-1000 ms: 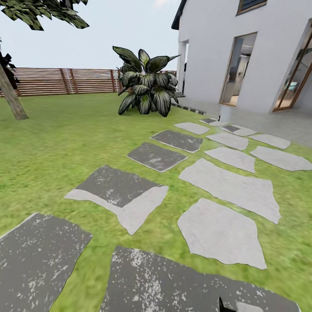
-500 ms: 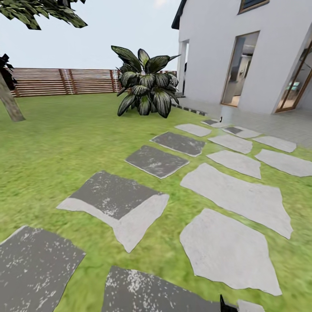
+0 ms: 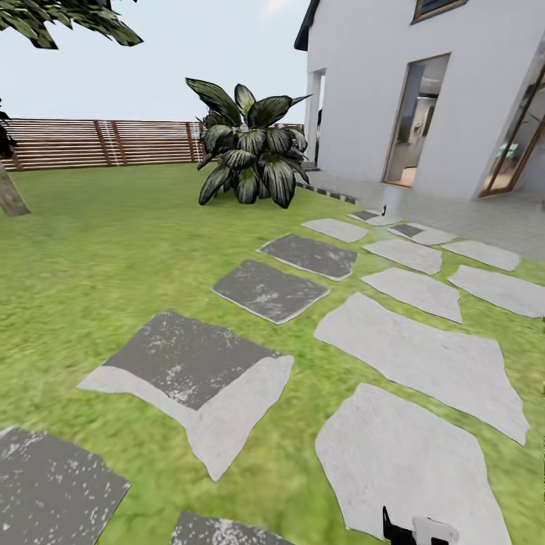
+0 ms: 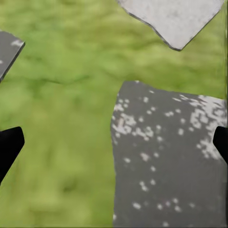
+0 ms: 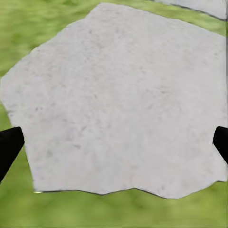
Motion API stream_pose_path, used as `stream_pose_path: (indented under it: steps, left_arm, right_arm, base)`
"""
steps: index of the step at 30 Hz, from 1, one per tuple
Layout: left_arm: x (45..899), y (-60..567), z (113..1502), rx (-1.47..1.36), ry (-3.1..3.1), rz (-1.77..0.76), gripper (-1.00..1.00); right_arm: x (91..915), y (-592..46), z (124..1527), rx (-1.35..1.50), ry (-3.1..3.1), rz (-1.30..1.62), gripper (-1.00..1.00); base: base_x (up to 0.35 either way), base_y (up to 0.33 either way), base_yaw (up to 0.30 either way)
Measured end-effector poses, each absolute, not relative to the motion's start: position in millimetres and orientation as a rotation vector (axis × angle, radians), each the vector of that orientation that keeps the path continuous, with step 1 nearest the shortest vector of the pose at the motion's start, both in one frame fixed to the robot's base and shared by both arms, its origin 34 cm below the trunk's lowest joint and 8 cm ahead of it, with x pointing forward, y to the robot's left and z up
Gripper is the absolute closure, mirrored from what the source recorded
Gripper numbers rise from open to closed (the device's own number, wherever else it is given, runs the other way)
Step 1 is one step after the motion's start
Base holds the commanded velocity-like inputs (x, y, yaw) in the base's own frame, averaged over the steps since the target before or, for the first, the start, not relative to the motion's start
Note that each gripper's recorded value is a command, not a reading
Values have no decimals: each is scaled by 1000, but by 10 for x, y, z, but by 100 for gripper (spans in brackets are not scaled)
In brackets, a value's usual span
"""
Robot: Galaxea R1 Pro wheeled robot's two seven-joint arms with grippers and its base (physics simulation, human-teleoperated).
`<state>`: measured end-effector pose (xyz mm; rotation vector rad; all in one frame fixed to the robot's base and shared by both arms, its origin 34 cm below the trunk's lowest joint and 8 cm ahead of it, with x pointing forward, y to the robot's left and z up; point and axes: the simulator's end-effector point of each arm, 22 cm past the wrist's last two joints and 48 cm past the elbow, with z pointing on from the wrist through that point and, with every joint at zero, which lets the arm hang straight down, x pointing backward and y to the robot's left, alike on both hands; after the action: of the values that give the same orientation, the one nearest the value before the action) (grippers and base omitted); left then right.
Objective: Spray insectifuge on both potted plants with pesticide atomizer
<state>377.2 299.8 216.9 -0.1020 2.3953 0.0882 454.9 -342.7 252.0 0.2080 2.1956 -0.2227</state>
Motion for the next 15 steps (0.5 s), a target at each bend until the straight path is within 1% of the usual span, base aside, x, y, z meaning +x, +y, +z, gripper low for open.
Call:
stream_pose_path:
  steps: [15]
  left_arm:
    - [3773,2985,2171,-101,2395,86,-100]
  right_arm:
    - [4550,-3436,2524,207,2195,-223,-100]
  base:
    - [337,0,-261]
